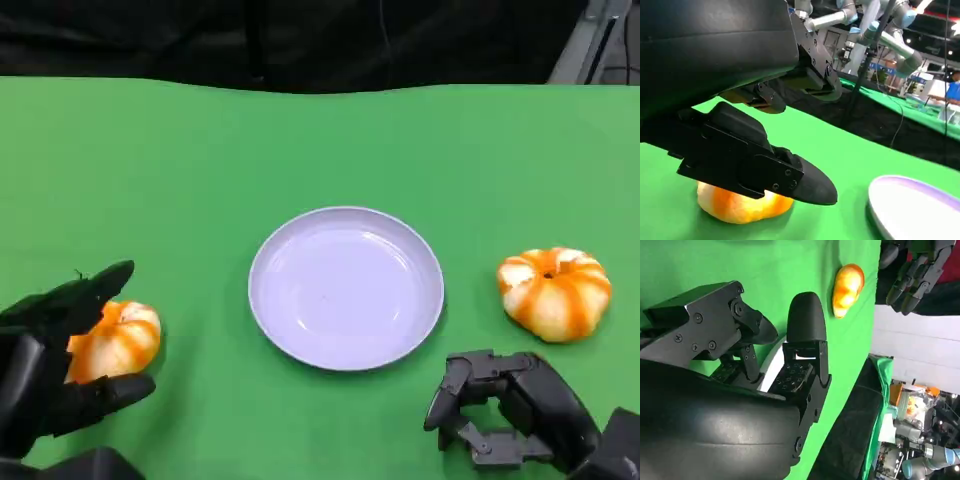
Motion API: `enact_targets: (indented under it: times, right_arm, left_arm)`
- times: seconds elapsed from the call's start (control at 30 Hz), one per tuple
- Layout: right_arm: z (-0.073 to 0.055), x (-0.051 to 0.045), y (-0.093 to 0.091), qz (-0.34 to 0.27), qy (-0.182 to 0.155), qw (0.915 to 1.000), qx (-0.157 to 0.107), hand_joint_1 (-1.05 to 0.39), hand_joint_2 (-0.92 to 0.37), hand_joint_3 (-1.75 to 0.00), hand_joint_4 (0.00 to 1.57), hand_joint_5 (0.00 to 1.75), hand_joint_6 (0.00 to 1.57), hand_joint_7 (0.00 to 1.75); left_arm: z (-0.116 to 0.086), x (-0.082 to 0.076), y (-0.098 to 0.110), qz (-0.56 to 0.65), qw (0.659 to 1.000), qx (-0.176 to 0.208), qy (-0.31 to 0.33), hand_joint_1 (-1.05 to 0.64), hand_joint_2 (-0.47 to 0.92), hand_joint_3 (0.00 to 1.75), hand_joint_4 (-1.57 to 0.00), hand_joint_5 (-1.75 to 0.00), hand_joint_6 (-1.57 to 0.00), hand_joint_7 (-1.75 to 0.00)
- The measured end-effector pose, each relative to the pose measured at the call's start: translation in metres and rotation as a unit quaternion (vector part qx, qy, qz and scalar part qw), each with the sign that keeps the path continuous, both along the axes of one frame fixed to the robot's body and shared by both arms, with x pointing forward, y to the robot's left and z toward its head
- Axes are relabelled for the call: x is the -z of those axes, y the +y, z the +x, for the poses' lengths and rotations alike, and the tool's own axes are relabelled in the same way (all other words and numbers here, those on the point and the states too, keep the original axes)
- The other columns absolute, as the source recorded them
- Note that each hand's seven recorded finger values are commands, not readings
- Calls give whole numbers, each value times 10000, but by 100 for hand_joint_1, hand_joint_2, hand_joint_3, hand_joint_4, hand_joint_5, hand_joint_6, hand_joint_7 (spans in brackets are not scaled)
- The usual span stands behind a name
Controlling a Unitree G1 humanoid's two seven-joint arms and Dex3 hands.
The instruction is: Grasp the bread from the table and place it into the plate.
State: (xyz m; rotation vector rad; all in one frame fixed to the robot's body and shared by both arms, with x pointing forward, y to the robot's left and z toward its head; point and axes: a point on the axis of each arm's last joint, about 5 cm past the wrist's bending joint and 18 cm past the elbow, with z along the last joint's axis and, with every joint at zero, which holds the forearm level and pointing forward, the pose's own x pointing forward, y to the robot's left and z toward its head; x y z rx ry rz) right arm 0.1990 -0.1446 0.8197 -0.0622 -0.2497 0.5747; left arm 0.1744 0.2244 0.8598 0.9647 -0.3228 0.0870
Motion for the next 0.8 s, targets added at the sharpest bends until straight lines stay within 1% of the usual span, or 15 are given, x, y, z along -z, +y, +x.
enact_targets:
  times: [0.2,0.3,0.43,0.53,0.6,0.7,0.8]
  right_arm:
    - [0,0,0,0,0,10000,4,5,-63,-94,96,135,98,99]
    - [-1,0,0,0,0,10000,7,5,-63,-94,96,135,98,100]
    - [0,-4,1,2,-17,10000,0,6,-63,-94,96,135,98,100]
    - [0,-4,1,2,-19,10000,-4,6,-63,-94,96,135,97,101]
    - [-3,-5,0,3,-23,10000,2,6,-63,-94,96,134,98,100]
    - [-1,-15,3,9,-64,10000,8,6,-63,-94,96,134,98,100]
    - [-3,-21,2,16,-79,10000,15,6,-63,-94,95,135,98,100]
  left_arm:
    - [-3,7,3,90,10000,-22,18,-89,92,5,-56,0,-50,0]
    - [4,7,4,174,9998,-21,78,-91,92,6,-49,0,-51,-1]
    - [47,97,-2,692,9957,-152,602,-92,92,6,-47,0,-52,-1]
    - [62,116,-7,821,9939,-148,726,-94,92,7,-46,0,-51,0]
    - [114,135,-4,885,9925,-149,832,-95,92,8,-45,0,-51,0]
    - [186,176,58,1030,9882,-269,1105,-95,92,9,-46,0,-51,0]
    - [229,185,81,1089,9863,-291,1205,-96,92,9,-45,0,-51,0]
